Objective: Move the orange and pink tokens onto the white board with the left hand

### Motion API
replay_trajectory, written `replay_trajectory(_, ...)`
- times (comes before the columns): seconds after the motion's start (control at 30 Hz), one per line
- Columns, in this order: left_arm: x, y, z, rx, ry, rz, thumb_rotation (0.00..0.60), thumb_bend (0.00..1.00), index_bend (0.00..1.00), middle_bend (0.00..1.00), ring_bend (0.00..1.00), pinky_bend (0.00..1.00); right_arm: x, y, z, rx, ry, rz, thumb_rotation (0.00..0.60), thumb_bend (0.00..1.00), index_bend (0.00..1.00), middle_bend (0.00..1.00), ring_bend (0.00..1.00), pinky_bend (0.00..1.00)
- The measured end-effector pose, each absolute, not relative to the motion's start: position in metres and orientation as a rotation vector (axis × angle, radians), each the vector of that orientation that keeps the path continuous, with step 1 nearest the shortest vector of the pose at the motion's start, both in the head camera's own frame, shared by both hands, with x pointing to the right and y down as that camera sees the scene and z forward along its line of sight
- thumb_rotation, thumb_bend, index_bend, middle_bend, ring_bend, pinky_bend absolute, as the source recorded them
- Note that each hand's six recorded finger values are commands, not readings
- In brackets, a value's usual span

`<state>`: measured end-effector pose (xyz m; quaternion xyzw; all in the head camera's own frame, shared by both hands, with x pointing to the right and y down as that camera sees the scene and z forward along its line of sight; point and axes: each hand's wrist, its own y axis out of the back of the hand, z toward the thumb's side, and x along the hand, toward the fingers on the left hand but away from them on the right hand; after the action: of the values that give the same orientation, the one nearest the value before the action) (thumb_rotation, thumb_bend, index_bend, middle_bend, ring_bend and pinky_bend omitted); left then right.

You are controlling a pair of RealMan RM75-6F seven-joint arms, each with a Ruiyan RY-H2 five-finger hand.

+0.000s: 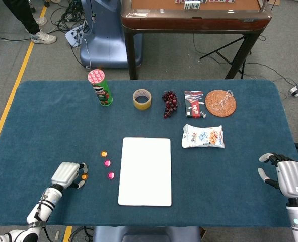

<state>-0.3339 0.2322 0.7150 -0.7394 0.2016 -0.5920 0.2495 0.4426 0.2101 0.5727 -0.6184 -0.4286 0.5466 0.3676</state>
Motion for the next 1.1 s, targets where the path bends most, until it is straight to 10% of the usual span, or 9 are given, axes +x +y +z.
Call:
replay_trajectory(0.63,-0.33,0.228,0.709,-2.03,0.588,-1.589,0.6,0.32,0.61,1.0,1.0,1.0,0.442,0.209,0.572,-1.588,-1.104,1.398,0.6,0.25,0.47,0.5,0.5,0.61)
replay_trajectory(1.1,-0.249,0.197,0.639,-2.123,0.577,-1.249,0.6,0.32,0.62,1.0,1.0,1.0,0.439,0.208,0.572,-1.597,-1.098,1.39,0.6,0.25,0.47,0.5,0.5,0.61)
